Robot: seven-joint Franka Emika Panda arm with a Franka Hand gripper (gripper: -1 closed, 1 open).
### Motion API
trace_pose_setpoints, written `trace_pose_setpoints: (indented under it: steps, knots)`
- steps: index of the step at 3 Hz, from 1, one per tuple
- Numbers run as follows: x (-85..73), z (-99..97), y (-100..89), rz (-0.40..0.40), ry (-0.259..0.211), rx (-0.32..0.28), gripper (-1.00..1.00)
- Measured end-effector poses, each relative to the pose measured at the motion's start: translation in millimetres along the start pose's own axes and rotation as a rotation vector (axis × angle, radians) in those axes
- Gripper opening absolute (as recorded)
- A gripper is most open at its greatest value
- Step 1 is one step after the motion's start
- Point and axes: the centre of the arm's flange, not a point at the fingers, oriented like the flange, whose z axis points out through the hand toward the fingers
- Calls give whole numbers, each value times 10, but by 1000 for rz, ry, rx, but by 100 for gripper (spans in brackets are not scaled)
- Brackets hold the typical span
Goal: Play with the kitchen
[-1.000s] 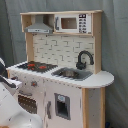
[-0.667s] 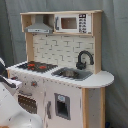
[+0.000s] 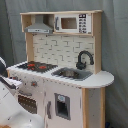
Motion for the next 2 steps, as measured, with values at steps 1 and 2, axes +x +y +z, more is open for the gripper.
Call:
trace_pose_setpoints:
  steps: [1,2]
  knots:
    - [-14,18,13,-37,-20,37,100]
    - [35,27,73,-65,-37,61,100]
